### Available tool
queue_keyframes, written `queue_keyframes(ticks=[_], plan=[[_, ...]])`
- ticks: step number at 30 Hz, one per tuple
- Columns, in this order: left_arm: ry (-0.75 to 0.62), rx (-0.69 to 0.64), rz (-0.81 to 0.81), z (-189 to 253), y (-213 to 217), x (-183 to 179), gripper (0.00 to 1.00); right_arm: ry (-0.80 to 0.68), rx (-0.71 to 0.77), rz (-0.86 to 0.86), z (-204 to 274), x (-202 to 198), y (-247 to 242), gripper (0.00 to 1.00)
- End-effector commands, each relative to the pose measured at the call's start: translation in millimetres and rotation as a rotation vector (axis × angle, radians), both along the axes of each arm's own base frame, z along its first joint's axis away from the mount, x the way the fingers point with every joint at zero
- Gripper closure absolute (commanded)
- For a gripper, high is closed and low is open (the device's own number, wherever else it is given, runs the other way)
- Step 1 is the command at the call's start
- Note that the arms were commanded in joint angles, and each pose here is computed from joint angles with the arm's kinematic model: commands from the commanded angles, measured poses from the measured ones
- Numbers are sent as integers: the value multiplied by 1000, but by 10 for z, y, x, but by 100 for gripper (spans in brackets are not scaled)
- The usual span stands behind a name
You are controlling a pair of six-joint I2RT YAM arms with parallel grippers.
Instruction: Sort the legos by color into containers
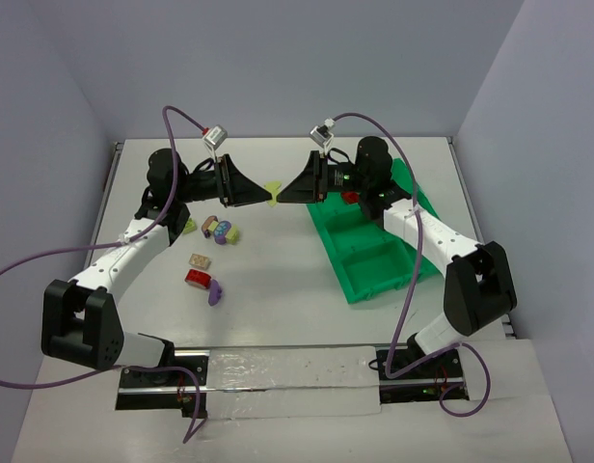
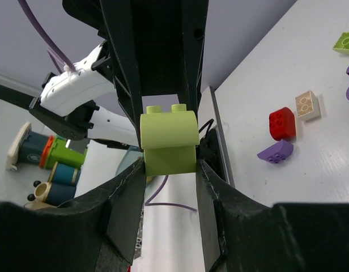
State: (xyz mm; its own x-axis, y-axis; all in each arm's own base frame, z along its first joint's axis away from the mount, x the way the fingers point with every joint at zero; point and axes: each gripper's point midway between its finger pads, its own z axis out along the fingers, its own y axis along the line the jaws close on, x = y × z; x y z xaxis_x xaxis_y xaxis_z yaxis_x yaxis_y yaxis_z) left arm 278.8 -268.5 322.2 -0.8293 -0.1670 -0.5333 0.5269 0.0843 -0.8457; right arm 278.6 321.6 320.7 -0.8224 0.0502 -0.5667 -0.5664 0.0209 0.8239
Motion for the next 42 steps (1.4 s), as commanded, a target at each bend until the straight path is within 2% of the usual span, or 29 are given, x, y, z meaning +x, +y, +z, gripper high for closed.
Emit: queue_keyframes(ticks=[1,3,5,7,9,12,16,17,20,21,28,32,38,40,42], plan=[[-53,-11,-23,78,-12,-40,100,-91,44,43,256,-54,50,52],[-56,-12,-22,80,-15,-37,100,-99,42,45,263,-65,61,51],[-52,-12,-23,79,-24,-34,100,-99,38,41,267,-66,66,56],[-50,-11,-25,72,-30,-33,100,-100,38,39,275,-68,67,68],[-47,-8,-22,67,-31,-31,100,-101,38,36,275,-71,63,89],[-44,20,-1,51,-33,12,97,-99,30,27,258,-71,59,100],[-48,66,25,21,-17,51,75,-93,21,20,227,-68,52,100],[-55,68,27,31,-12,44,65,-91,18,20,219,-69,51,100],[-56,83,37,35,-9,69,19,-95,9,17,201,-64,49,100],[-50,95,39,-2,-6,77,14,-91,5,14,195,-62,47,100],[-54,84,42,2,-1,55,13,-90,-10,8,145,-69,37,100],[-56,89,59,0,12,71,20,-83,-30,0,73,-70,26,100],[-62,73,77,50,63,85,47,-77,-44,-7,0,-94,0,100],[-68,61,72,72,67,74,53,-73,-48,-9,-24,-98,-10,100],[-73,58,59,80,65,52,54,-74,-47,-8,-23,-109,-9,100]])
